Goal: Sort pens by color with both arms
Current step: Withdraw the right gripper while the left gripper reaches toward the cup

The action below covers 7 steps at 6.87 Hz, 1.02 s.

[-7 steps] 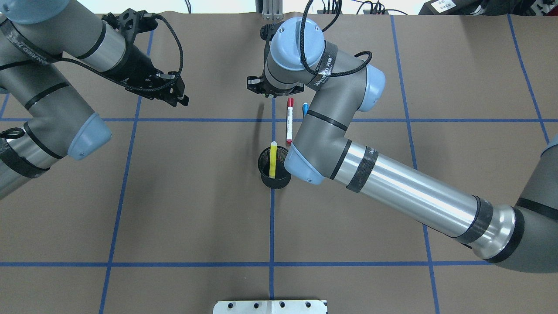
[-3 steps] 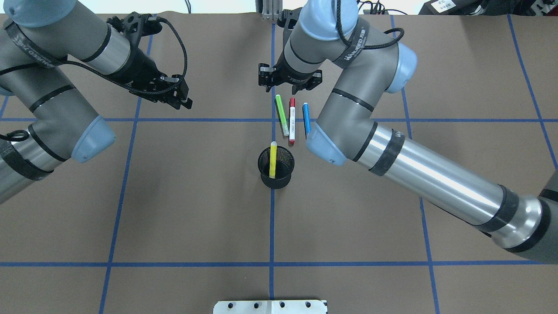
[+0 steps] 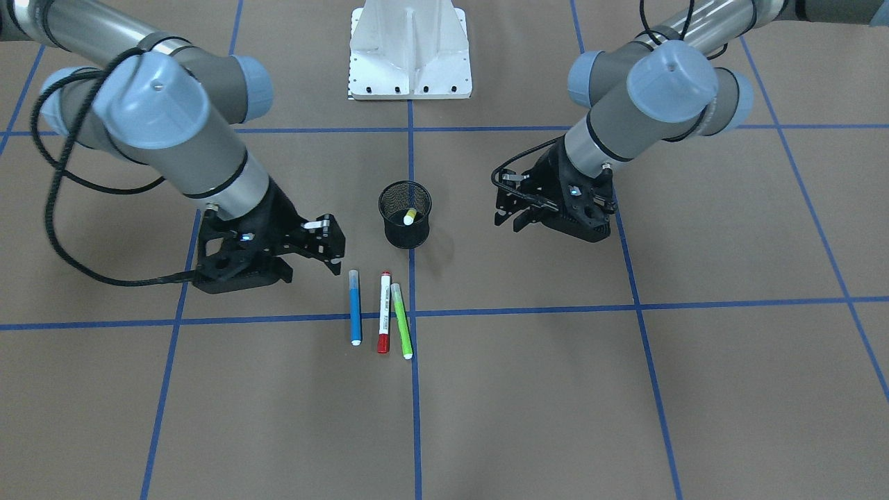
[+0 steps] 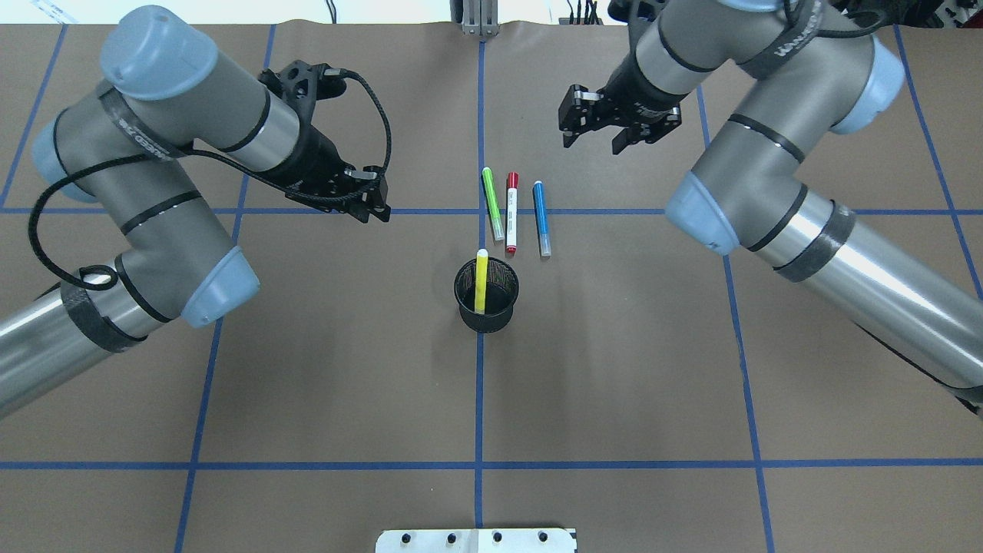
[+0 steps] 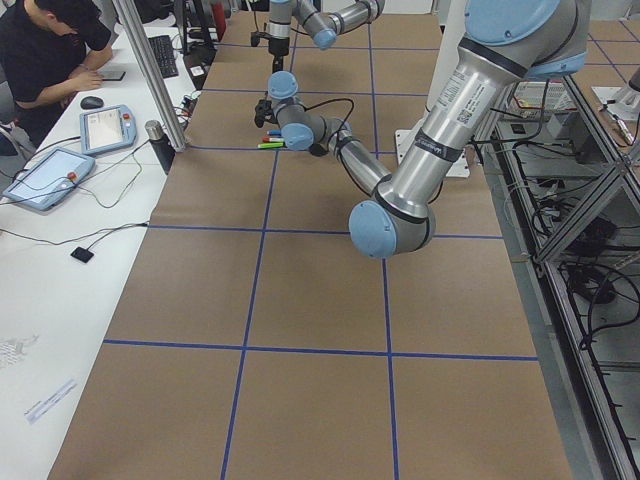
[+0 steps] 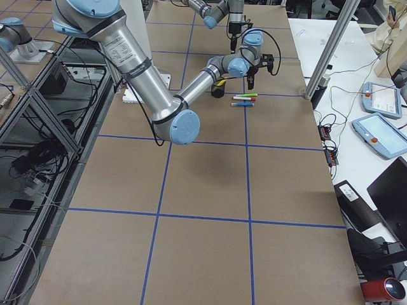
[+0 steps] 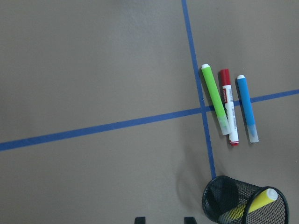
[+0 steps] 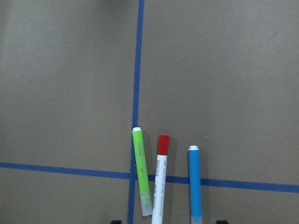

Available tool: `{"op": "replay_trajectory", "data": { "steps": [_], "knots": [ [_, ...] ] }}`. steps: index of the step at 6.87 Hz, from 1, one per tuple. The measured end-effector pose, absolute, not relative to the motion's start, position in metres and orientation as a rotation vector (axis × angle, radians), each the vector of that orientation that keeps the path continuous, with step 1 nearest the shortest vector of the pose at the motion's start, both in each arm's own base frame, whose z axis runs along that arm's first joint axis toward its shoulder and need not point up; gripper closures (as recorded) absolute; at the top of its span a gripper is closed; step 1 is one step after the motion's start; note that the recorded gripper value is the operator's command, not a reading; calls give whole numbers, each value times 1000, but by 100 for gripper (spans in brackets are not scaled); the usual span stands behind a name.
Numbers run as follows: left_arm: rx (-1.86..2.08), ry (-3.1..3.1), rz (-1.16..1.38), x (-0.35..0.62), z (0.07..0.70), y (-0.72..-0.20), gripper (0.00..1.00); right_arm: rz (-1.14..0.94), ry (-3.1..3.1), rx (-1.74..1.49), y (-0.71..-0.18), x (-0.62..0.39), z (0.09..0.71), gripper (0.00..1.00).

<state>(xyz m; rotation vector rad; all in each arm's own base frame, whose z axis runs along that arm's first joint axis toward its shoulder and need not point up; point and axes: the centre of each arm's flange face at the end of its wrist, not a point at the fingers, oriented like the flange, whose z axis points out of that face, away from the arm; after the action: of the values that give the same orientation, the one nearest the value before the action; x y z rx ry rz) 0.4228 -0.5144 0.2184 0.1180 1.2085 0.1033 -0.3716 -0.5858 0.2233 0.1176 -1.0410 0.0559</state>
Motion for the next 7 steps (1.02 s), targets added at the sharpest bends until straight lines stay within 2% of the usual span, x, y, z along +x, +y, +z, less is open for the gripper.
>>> {"op": "replay_trajectory", "data": {
  "steps": [4, 7],
  "knots": [
    [119, 1246, -86, 482, 157, -477, 60, 167, -983, 36, -603, -304, 257, 20],
    [163, 1241, -231, 510, 142, -458, 59, 261, -924, 6, -614, -263, 283, 18]
  ]
}}
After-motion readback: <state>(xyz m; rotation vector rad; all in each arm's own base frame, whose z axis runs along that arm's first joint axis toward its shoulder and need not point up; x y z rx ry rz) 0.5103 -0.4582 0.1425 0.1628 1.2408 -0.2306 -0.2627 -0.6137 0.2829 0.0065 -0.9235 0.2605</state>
